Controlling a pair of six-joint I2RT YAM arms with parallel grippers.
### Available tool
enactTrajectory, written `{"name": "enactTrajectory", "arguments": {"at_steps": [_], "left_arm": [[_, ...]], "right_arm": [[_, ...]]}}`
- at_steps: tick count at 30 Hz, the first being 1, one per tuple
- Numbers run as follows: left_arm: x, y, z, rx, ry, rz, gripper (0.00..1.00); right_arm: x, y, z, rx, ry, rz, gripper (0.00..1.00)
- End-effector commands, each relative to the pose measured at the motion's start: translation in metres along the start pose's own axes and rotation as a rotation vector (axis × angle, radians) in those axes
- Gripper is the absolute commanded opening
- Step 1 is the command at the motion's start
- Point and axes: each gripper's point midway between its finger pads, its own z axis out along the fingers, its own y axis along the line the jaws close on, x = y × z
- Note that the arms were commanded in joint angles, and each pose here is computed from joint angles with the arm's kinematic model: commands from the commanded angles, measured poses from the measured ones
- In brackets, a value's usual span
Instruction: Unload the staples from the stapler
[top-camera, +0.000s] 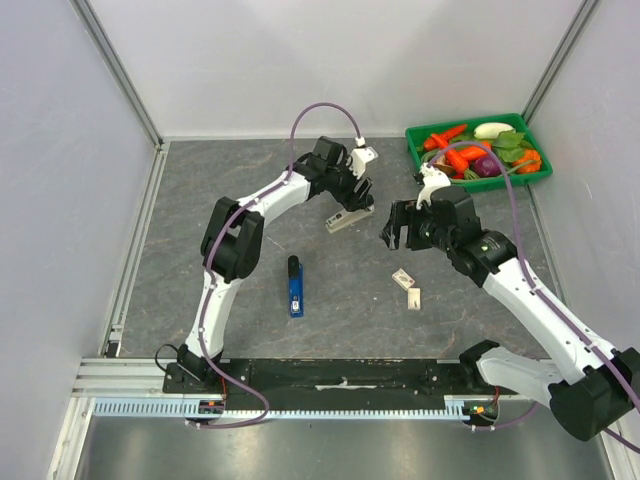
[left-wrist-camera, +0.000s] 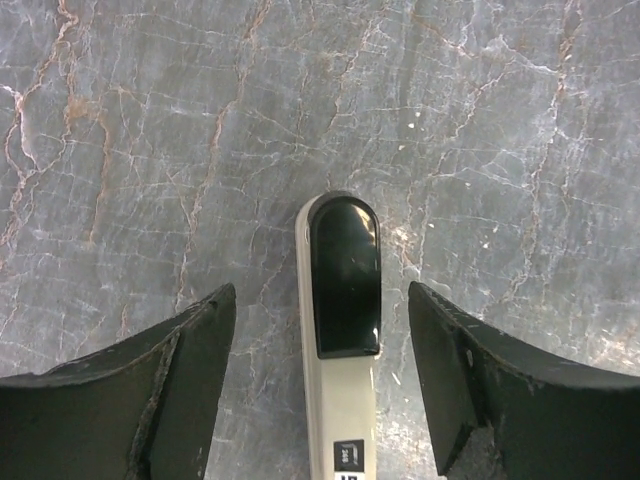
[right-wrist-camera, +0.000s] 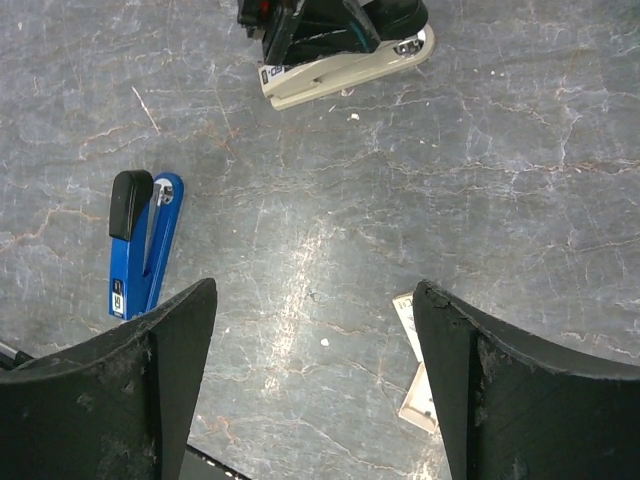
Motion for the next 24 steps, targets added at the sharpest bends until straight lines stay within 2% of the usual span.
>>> {"name": "enactTrajectory", "arguments": {"at_steps": [1, 8, 10, 17, 20, 21, 22, 24], "left_arm": [[0.006, -0.003, 0.006, 0.046, 0.053, 0.089, 0.77], [0.022, 0.000, 0.014, 0.035, 0.113, 0.123, 0.77], [0.024, -0.001, 0.016, 0.038, 0.118, 0.128, 0.74], [0.021, -0.002, 0.021, 0.036, 0.099, 0.133, 0.40], [0.015, 0.000, 0.018, 0.024, 0.089, 0.141, 0.20], [0.011, 0.001, 0.014, 0.014, 0.083, 0.147, 0.07], [0.003, 0.001, 0.010, 0.000, 0.069, 0.154, 0.02], [-0.009, 0.000, -0.002, -0.019, 0.037, 0.163, 0.02]], "right_arm": [[0.004, 0.006, -0.002, -0.042, 0.006, -0.018, 0.87], [0.007, 0.007, 0.003, -0.049, 0.017, -0.016, 0.87], [0.008, 0.007, 0.004, -0.050, 0.019, -0.015, 0.87], [0.009, 0.005, 0.002, -0.043, 0.013, -0.014, 0.87], [0.009, 0.003, 0.000, -0.034, 0.010, -0.011, 0.88], [0.010, 0.002, 0.000, -0.030, 0.010, -0.012, 0.87], [0.010, 0.002, -0.001, -0.030, 0.010, -0.011, 0.87], [0.007, 0.003, -0.003, -0.030, 0.001, -0.008, 0.88]]}}
